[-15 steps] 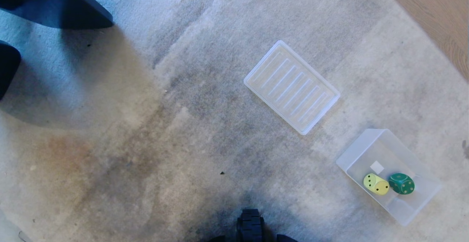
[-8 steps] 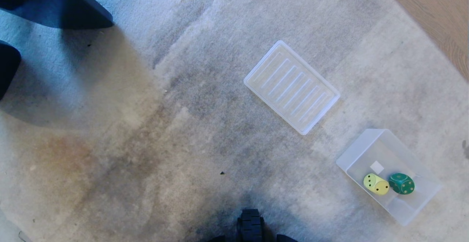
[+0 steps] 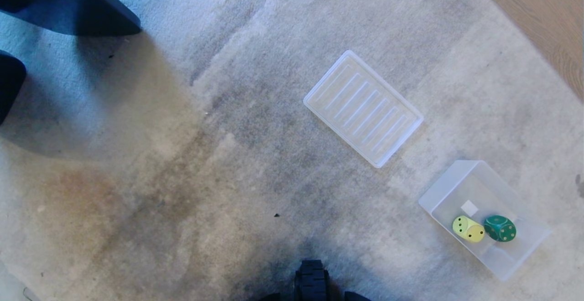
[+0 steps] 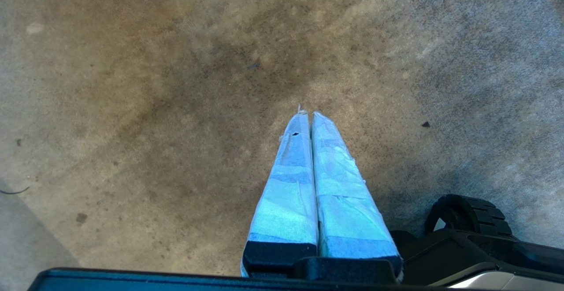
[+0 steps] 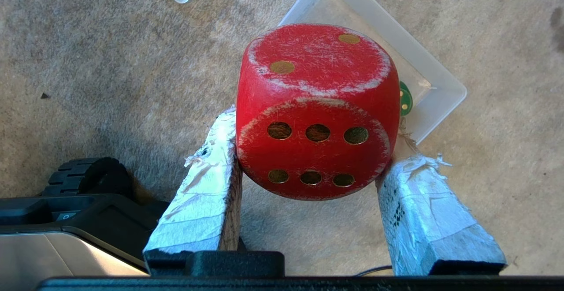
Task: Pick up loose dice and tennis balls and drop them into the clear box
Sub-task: Put the toys in the box
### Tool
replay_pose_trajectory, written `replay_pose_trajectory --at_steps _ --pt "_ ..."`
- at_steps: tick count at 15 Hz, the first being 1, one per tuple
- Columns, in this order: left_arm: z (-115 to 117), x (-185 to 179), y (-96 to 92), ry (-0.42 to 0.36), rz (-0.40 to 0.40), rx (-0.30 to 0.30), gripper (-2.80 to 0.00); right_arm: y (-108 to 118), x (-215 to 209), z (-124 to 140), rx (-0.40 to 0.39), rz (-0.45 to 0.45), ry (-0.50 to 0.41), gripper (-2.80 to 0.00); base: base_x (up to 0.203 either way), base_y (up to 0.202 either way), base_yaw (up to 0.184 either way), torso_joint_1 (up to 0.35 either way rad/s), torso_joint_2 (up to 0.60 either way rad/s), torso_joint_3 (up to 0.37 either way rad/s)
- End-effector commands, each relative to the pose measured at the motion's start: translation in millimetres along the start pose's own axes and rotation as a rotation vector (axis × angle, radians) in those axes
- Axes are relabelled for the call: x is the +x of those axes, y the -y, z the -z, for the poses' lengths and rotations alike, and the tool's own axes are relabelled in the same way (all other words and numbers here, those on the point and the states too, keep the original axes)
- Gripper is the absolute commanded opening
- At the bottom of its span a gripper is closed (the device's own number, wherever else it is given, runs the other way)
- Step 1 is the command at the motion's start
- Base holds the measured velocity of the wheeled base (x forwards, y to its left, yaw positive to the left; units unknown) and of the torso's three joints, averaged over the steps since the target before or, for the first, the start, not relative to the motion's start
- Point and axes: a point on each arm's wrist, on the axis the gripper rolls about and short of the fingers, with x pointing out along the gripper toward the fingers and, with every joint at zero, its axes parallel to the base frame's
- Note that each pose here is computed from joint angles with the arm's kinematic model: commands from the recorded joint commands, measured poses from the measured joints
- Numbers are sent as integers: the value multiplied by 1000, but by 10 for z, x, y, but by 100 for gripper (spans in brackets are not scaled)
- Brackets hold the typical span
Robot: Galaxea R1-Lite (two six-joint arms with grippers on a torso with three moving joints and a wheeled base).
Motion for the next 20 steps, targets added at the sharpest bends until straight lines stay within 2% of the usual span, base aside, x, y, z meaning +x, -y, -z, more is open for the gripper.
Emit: replay_pose_trajectory --at_steps 1,16,18,20 --pt "0 0 0 1 -1 -1 -280 0 1 4 0 0 -1 -280 0 0 0 0 0 0" --pt "0 0 0 1 -1 -1 -280 -1 -6 -11 2 -7 -1 -280 0 0 0 0 0 0" --pt "0 0 0 1 -1 -1 -280 -6 -48 -258 10 -1 24 -280 0 0 0 0 0 0" --pt "0 0 0 1 -1 -1 -280 -12 23 -618 54 22 -58 -280 0 0 0 0 0 0"
